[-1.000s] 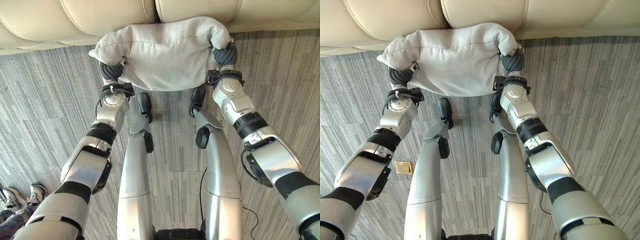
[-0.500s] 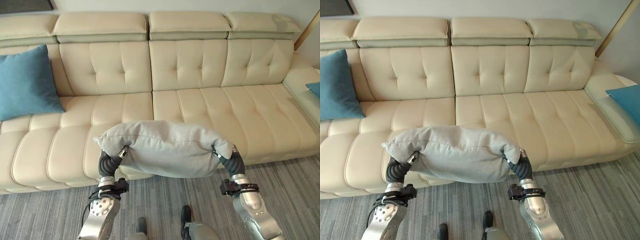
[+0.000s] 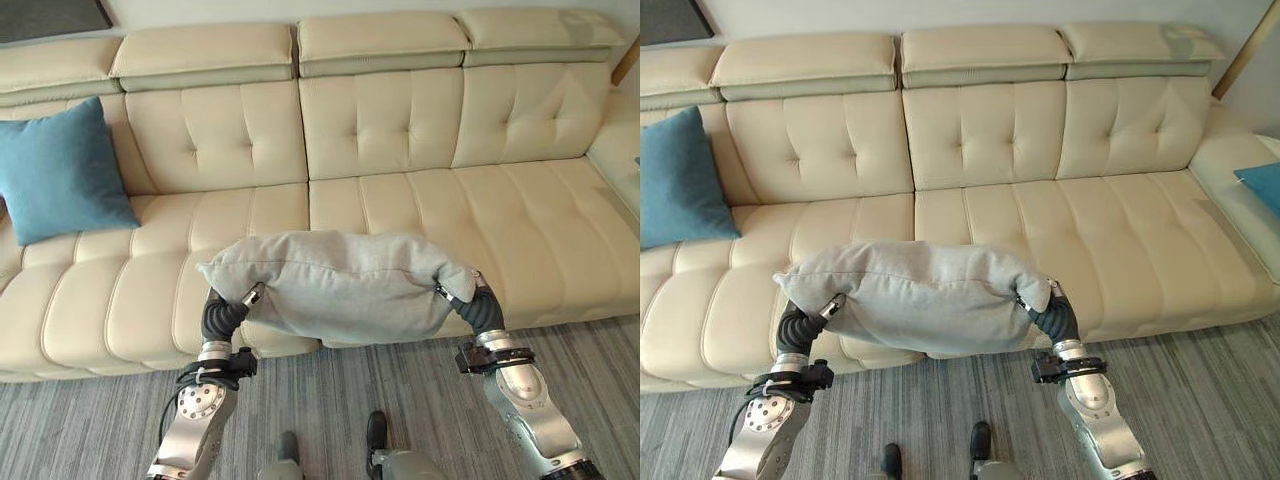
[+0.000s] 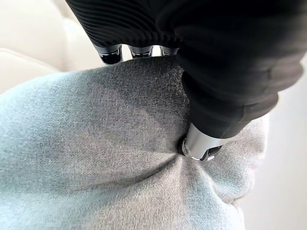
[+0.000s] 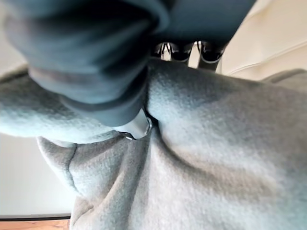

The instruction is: Pick up all the scattered cushions and arrange them neatly on the sofa.

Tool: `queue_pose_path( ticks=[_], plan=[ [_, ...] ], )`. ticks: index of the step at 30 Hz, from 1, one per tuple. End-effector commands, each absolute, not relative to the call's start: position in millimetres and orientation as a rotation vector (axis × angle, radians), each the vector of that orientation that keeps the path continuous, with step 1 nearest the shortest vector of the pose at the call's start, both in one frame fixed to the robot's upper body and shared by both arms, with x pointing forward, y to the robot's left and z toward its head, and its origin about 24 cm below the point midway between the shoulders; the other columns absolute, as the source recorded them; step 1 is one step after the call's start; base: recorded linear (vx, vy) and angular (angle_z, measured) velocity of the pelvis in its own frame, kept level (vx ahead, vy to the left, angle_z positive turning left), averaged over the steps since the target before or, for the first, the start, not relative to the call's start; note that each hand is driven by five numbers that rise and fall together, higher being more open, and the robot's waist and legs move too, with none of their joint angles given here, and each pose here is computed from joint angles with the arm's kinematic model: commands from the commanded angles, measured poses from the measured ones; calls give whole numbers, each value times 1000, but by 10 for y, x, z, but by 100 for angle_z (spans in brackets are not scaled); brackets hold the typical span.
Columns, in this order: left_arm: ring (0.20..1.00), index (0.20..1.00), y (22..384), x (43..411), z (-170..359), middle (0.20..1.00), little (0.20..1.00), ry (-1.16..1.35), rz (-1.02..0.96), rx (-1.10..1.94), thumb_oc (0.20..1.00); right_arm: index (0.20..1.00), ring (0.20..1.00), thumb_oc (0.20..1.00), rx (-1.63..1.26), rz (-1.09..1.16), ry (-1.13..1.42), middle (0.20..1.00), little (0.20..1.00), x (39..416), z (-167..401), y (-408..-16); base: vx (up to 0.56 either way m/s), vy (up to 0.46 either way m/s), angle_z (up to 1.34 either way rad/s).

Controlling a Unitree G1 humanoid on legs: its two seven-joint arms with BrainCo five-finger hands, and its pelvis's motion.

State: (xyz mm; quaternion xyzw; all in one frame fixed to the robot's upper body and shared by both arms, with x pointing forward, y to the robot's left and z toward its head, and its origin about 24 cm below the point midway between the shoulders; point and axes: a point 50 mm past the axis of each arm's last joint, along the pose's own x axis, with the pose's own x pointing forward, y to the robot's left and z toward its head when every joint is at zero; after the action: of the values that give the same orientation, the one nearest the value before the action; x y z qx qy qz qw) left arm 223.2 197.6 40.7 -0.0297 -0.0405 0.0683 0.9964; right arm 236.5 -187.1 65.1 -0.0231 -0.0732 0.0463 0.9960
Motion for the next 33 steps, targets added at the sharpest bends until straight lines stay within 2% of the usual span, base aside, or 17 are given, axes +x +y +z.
queue_pose_path(
  ticks=[1, 11, 17, 24, 33],
  plan=[
    [200, 200, 1934, 2376, 841, 200, 200, -309, 76, -28, 200, 200, 200, 200, -17, 165, -420, 200, 200, 2393, 1168, -1768, 179, -66, 28],
    [200, 200, 1983, 2300, 807, 200, 200, -287, 95, -11, 200, 200, 200, 200, -18, 140, -392, 200, 200, 2380, 1112, -1782, 320, 59, -14],
    [200, 200, 2046, 2258, 852, 200, 200, -298, 91, 13, 200, 200, 200, 200, 48, 173, -340, 200, 200, 2342, 1000, -1705, 344, 197, -65],
    [200, 200, 2060, 2356, 954, 200, 200, -353, 109, 23, 200, 200, 200, 200, 56, 185, -399, 200, 200, 2471, 1116, -1610, 136, 119, 0],
    [200, 200, 2011, 2386, 916, 200, 200, -349, 79, -6, 200, 200, 200, 200, 3, 172, -429, 200, 200, 2534, 1191, -1680, 77, -78, 23]
  ],
)
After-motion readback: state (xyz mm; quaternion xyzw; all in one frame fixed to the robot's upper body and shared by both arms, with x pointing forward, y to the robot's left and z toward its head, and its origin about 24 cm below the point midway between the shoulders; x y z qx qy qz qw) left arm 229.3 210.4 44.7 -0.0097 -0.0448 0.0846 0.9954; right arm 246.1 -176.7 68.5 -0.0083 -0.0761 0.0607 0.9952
